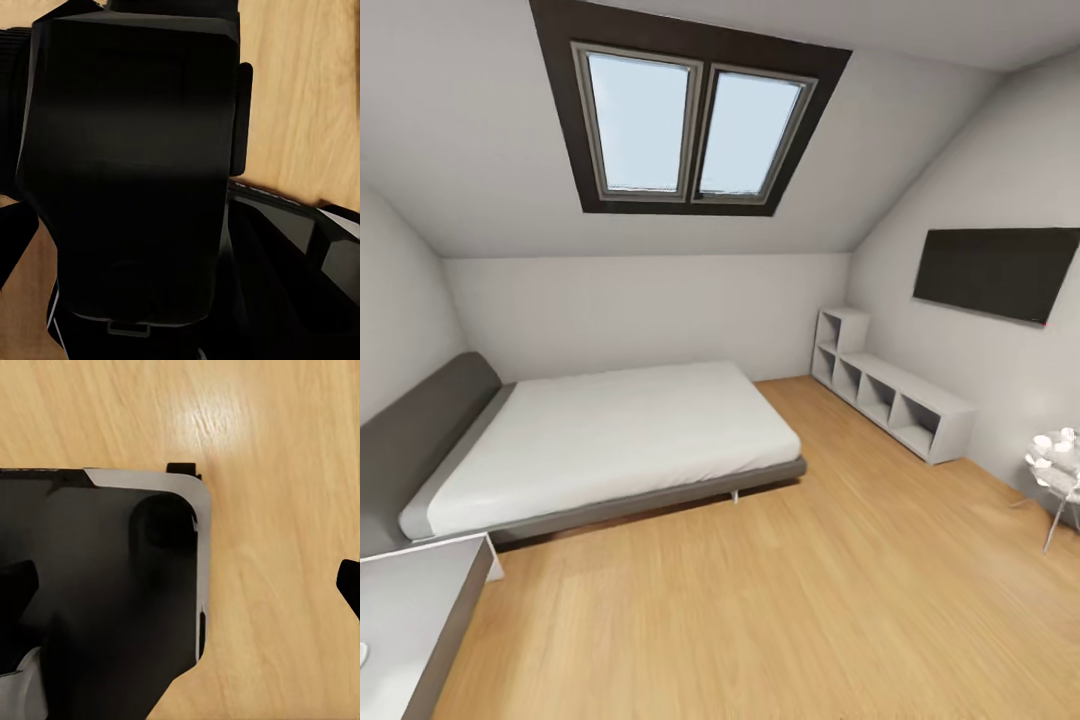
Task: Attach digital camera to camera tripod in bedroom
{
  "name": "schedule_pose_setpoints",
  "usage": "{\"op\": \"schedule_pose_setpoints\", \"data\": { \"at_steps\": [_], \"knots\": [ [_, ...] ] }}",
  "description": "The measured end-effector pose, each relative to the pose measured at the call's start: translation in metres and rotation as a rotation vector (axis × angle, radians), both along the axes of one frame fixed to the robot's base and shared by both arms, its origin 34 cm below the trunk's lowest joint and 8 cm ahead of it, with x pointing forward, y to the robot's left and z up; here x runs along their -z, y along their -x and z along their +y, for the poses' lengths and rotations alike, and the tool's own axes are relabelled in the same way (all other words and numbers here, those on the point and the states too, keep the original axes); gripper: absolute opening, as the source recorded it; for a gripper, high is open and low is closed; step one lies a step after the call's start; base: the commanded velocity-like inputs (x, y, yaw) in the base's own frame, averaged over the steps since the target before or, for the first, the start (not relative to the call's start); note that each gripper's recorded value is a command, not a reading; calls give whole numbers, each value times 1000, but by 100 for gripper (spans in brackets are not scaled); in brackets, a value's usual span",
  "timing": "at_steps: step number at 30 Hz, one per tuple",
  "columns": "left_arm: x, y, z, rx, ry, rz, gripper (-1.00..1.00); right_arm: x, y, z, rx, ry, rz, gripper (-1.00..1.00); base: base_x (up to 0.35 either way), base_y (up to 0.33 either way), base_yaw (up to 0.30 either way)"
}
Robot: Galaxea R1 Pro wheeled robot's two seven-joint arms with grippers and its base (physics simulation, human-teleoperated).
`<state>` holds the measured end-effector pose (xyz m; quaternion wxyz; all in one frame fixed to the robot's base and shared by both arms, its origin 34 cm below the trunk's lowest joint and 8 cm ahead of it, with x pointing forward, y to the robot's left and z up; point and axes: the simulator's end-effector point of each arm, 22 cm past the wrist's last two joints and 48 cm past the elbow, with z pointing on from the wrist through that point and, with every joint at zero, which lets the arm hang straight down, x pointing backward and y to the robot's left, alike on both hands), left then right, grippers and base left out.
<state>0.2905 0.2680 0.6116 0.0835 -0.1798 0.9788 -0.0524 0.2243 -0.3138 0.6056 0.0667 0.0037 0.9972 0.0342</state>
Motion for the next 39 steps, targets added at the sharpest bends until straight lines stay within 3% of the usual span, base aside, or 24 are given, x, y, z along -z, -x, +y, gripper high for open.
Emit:
{"op": "schedule_pose_setpoints", "data": {
  "at_steps": [39],
  "knots": [
    [0,0,-1,0,1,-1,-100,0,-1,1,-3,-7,-5,100,0,0,-299]
  ]
}}
